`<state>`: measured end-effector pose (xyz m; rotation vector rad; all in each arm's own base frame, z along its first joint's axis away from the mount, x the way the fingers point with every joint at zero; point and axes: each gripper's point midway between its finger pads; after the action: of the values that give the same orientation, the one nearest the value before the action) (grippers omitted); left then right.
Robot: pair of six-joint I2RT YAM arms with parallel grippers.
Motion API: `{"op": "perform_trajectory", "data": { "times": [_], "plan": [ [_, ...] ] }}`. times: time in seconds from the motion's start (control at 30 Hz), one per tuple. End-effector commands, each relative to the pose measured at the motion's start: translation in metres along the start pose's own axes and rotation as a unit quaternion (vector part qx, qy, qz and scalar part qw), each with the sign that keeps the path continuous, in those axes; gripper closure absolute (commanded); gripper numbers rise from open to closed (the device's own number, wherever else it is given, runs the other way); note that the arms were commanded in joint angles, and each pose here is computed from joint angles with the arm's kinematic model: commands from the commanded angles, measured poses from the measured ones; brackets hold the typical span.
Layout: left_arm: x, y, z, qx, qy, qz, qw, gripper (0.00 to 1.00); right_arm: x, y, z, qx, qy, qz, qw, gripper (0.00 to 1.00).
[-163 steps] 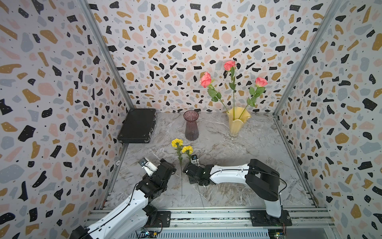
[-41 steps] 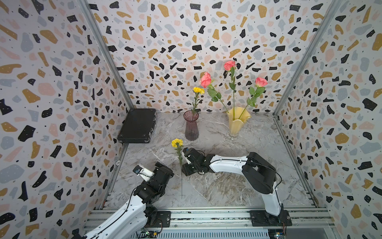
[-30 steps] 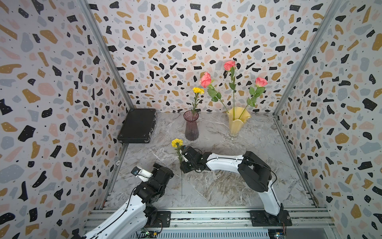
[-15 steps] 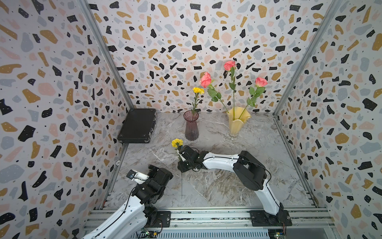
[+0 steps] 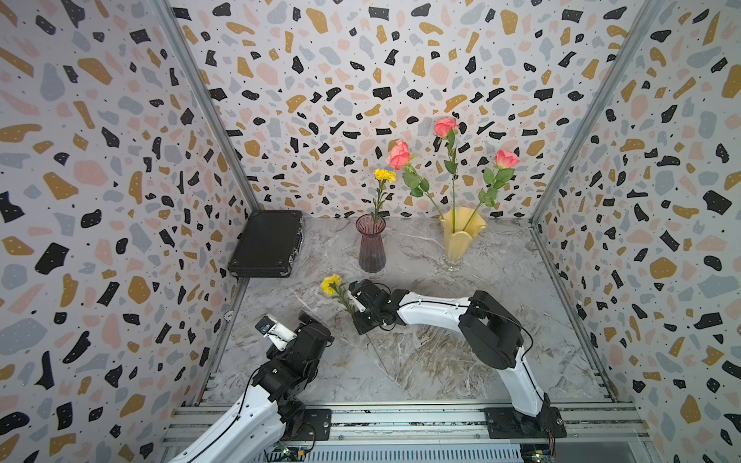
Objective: Arrange the flowers in different vases according to their colors
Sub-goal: Pick up the flower at the center of the board.
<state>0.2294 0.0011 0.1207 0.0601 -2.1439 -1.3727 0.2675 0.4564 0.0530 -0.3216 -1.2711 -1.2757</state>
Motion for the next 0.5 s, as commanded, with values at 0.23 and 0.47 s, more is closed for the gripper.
{"op": "perform_trajectory", "data": {
  "times": [0.23,0.47],
  "plan": [
    [0.018,-0.022,-0.121,0.003,-0.293,0.035,0.956,0.01,0.141,0.024,-0.057,0.085,-0.102,-0.225,0.965,1.00],
    [0.038,-0.028,-0.203,-0.187,-0.348,0.030,0.918,0.01,0.175,0.013,-0.104,0.077,-0.177,-0.344,0.919,1.00]
  ]
}}
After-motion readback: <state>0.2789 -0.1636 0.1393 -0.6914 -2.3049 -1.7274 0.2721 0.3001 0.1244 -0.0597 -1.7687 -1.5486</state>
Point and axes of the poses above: each gripper's point midway between its finger pads, its own x axis back along the fingers, its own z axis along the line the jaws close on, y = z × x, and after that the axes turned 9 degrees about -x, right-handed
